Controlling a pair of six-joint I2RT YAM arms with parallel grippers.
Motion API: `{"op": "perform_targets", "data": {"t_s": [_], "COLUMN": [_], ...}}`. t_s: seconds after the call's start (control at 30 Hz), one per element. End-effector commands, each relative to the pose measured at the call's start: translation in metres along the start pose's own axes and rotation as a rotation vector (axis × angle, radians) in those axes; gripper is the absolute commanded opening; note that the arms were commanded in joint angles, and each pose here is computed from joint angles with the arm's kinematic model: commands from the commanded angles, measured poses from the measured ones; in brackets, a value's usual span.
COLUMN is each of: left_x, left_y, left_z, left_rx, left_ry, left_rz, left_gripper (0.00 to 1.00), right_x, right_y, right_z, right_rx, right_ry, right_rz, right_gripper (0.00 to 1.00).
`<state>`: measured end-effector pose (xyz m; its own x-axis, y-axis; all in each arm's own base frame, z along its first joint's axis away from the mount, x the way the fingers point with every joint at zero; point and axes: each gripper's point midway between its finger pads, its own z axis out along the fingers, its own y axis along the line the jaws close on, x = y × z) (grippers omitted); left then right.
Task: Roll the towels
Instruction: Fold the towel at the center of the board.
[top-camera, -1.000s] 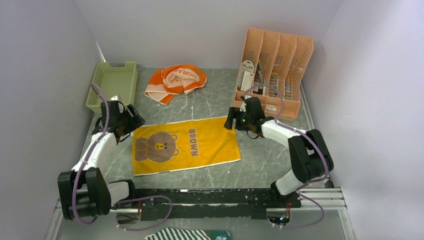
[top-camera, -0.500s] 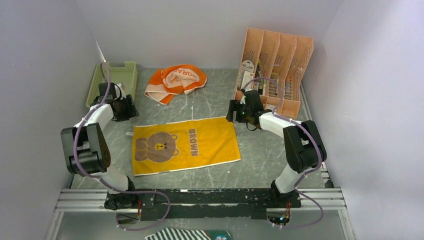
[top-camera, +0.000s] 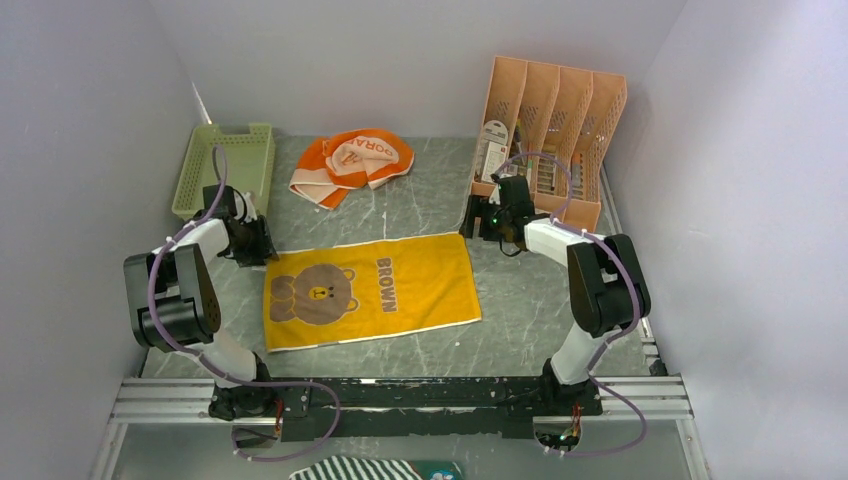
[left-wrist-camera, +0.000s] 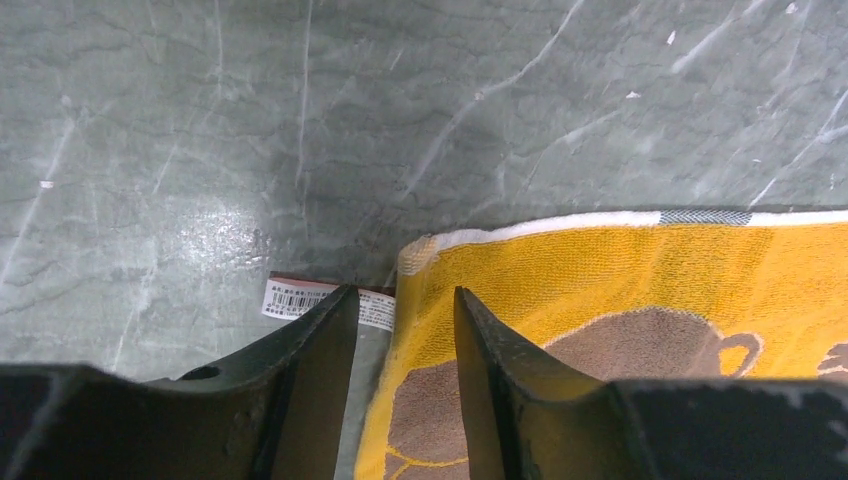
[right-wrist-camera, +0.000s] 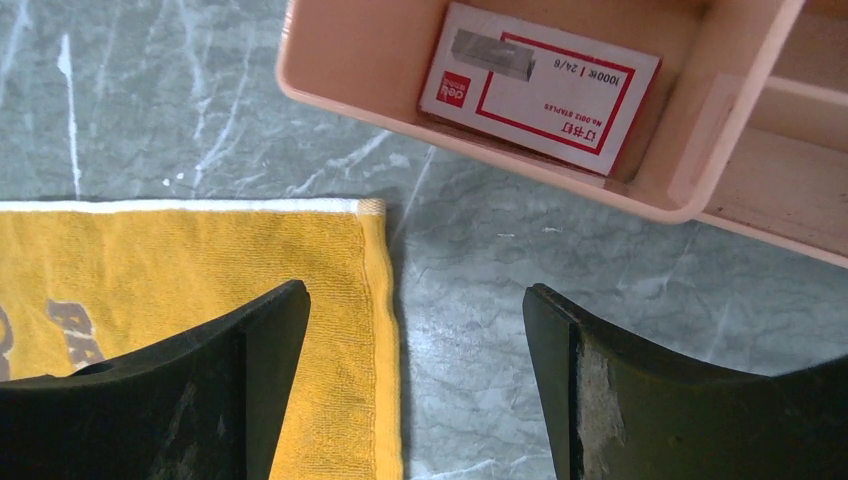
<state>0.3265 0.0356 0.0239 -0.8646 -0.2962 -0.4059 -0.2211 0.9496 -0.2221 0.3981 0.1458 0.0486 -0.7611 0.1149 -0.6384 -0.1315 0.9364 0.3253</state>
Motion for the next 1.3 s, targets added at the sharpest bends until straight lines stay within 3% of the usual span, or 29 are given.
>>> {"op": "perform_targets", "data": {"t_s": [0.0, 0.17, 0.3, 0.63, 0.87, 1.1, 1.27], "left_x": [0.0, -0.021, -0.038, -0.033, -0.031, -0.029, -0.028], "left_y": [0.003, 0.009, 0.013, 0.008, 0.008, 0.007, 0.007], "left_z": [0.006, 0.002, -0.003, 0.004, 0.006, 0.008, 0.007], "left_rx": [0.017, 0.011, 0.016, 0.057, 0.063, 0.07, 0.072], "left_ry": [0.015, -0.033, -0.077, -0.056, -0.048, -0.04, -0.039], "left_rz": [-0.002, -0.029, -0.052, -0.06, -0.063, -0.068, -0.069], "left_gripper": [0.46, 0.08, 0.07, 0.07, 0.07, 0.07, 0.07], "right_x": [-0.006, -0.006, -0.008, -0.001, 0.01, 0.018, 0.026], "right_y": [-0.002, -0.012, -0.012, 0.025, 0.022, 0.018, 0.024], "right_z": [0.006, 0.013, 0.026, 0.043, 0.048, 0.048, 0.049], "right_rx": [-0.006, 0.049, 0.052, 0.006, 0.013, 0.06, 0.095], "right_ry": [-0.011, -0.014, -0.005, 0.022, 0.052, 0.067, 0.086], "right_rz": [-0.008, -0.048, -0.06, -0.215, -0.222, -0.28, -0.358], "right_gripper": [0.79, 0.77, 0.72, 0.65, 0.6, 0.46, 0.45]}}
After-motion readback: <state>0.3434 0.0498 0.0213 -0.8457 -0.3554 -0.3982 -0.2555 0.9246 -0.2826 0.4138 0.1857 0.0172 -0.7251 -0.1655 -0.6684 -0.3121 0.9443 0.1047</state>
